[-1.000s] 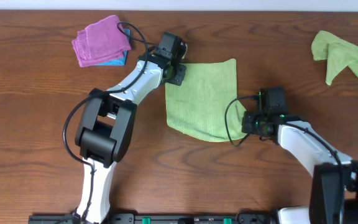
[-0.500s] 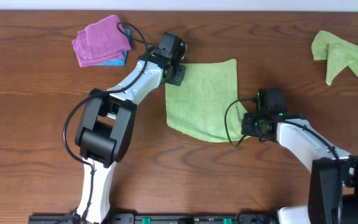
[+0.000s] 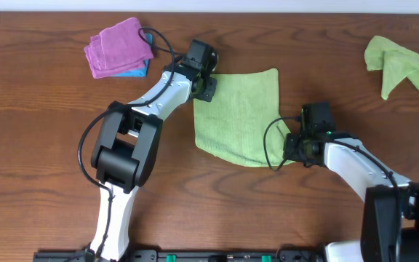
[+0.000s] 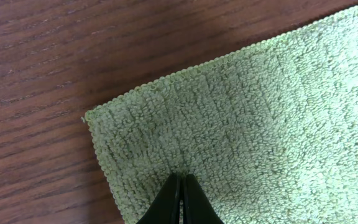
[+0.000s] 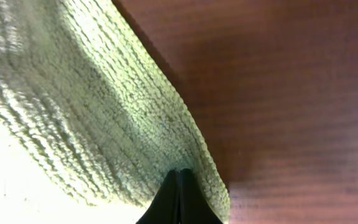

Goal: Fold the cloth

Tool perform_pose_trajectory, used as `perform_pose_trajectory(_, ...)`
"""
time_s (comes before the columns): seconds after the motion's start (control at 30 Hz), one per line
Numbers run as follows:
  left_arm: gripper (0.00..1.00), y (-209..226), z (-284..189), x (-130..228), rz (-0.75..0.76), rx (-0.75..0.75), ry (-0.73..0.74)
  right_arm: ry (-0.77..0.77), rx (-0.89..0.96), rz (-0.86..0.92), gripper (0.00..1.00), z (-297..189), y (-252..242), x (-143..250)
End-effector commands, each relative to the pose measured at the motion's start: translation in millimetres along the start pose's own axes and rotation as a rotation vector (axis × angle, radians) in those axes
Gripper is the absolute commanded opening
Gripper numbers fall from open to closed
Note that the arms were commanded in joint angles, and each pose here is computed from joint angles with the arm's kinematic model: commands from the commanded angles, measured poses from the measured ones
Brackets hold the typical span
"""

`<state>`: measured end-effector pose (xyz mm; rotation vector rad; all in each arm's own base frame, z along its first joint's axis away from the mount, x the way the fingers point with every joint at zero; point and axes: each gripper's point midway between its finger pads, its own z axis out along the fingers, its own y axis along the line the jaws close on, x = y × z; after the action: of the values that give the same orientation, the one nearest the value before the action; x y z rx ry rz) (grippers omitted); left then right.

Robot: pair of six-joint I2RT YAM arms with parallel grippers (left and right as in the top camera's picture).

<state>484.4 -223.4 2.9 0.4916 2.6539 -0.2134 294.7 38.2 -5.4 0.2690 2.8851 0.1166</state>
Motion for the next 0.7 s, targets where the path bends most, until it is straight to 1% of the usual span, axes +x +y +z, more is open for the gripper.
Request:
perform_pose_trajectory(0.0,0.06,2,20,16,0.019,-0.012,0.051,0.082,0.052,0.088,0.01,7,-13,24)
perform_pose_trajectory(0.17,0.06,6,20,15,0.019,-0.038,0.049,0.166,0.028,0.151,0.01,4,-5,44)
perform_pose_trajectory(0.3,0.06,6,20,15,0.019,-0.038,0.049,0.198,0.037,0.142,0.01,3,-1,54)
perform_pose_trajectory(0.43,0.06,6,20,15,0.019,-0.038,0.049,0.172,0.062,0.133,0.01,4,-3,50)
perform_pose_trajectory(0.67,0.06,5,19,16,0.017,-0.034,0.052,0.089,0.103,0.127,0.01,3,-9,28)
